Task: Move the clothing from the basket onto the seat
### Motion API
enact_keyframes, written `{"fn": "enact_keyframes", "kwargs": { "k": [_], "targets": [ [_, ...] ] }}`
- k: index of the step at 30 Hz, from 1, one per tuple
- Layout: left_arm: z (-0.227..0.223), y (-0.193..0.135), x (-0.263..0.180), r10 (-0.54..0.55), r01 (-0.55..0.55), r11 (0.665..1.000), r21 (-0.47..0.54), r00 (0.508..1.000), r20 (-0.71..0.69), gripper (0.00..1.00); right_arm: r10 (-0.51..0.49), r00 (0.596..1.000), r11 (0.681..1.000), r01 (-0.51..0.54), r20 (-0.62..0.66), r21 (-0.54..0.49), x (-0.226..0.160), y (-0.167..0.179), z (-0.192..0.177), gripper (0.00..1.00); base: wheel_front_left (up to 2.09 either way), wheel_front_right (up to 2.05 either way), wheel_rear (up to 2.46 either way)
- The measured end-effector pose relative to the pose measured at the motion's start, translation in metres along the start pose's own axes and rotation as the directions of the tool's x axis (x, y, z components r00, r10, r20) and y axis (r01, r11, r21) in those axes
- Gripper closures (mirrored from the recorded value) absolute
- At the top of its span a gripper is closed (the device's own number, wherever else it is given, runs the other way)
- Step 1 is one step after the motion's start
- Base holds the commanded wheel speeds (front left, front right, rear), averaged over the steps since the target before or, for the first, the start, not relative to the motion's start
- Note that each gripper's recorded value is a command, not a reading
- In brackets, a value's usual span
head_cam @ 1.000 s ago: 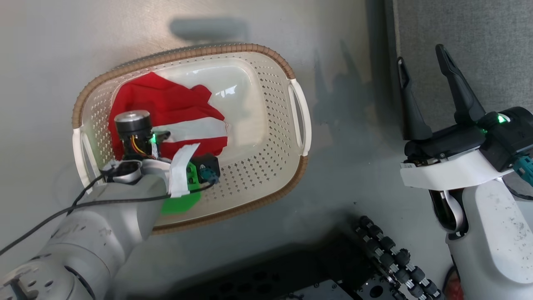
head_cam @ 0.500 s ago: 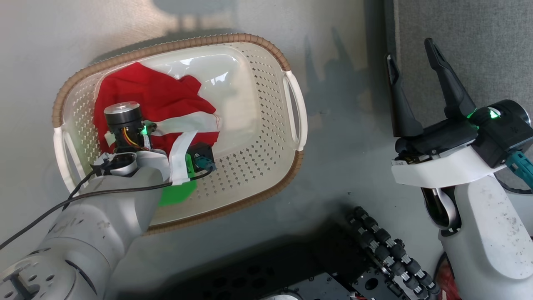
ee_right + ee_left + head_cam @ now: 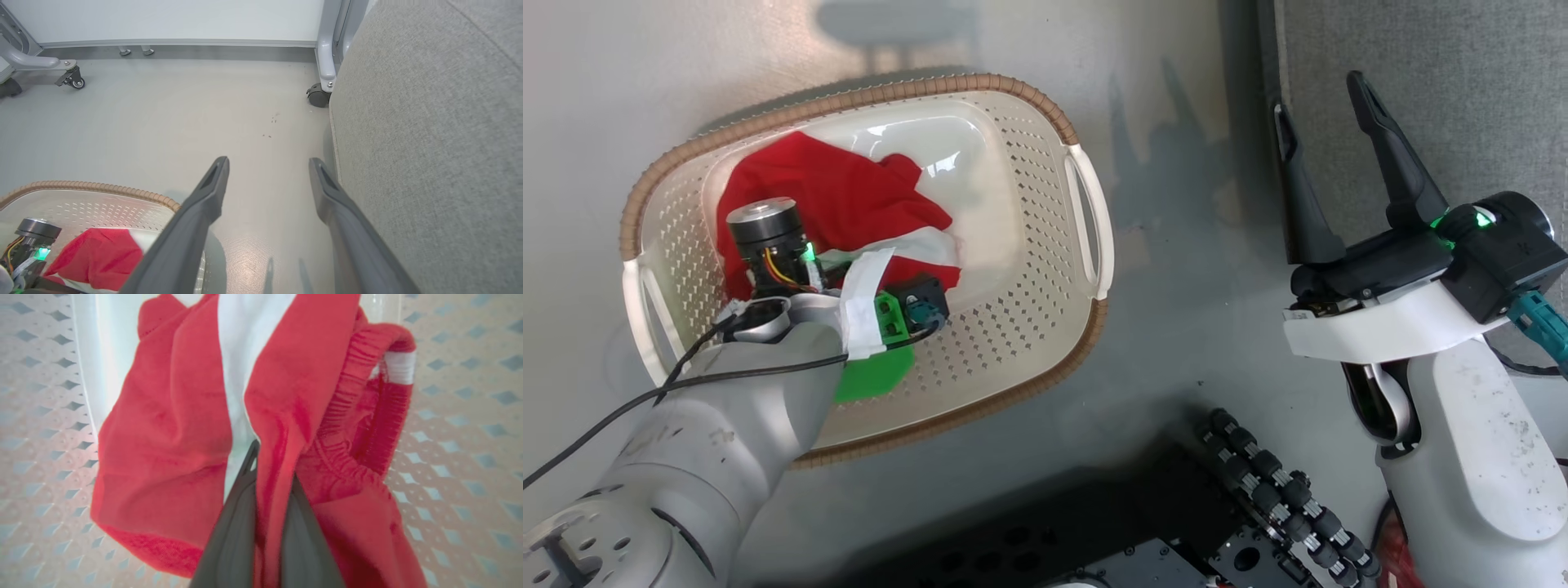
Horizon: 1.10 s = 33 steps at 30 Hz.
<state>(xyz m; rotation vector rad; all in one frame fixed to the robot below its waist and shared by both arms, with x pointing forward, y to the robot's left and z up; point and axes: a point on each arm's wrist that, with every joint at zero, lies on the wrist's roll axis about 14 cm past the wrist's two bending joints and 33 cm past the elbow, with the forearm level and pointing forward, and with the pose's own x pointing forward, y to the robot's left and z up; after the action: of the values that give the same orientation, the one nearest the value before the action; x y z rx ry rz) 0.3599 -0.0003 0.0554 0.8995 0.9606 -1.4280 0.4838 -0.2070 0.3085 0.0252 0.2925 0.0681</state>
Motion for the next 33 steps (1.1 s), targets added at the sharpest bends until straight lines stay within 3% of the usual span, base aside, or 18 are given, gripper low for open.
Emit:
{"fn": "enact_keyframes", "kwargs": {
  "k": [10, 20, 24, 33],
  "targets": [
    [0.045, 0.012, -0.034, 0.081, -0.052, 0.989, -0.141, 0.976, 0.202, 1.00, 0.008, 0.997, 1.000, -0.009, 0.082, 0.004, -0.002, 0.004, 0.035, 0.00, 0.00, 0.00, 0.00],
    [0.082, 0.007, -0.095, 0.239, -0.104, 0.931, -0.350, 0.897, 0.371, 1.00, -0.003, 0.992, 1.000, 0.002, 0.130, 0.009, -0.038, 0.005, 0.069, 0.00, 0.00, 0.00, 0.00],
    [0.098, 0.007, -0.125, 0.324, -0.135, 0.892, -0.432, 0.856, 0.402, 1.00, 0.000, 0.989, 1.000, -0.001, 0.149, 0.013, -0.058, 0.008, 0.082, 0.00, 0.00, 0.00, 0.00],
    [0.131, 0.004, -0.205, 0.532, -0.180, 0.778, -0.602, 0.698, 0.479, 1.00, 0.030, 0.976, 0.999, -0.036, 0.216, 0.024, -0.103, 0.023, 0.112, 0.00, 0.00, 0.00, 0.00]
  ]
}}
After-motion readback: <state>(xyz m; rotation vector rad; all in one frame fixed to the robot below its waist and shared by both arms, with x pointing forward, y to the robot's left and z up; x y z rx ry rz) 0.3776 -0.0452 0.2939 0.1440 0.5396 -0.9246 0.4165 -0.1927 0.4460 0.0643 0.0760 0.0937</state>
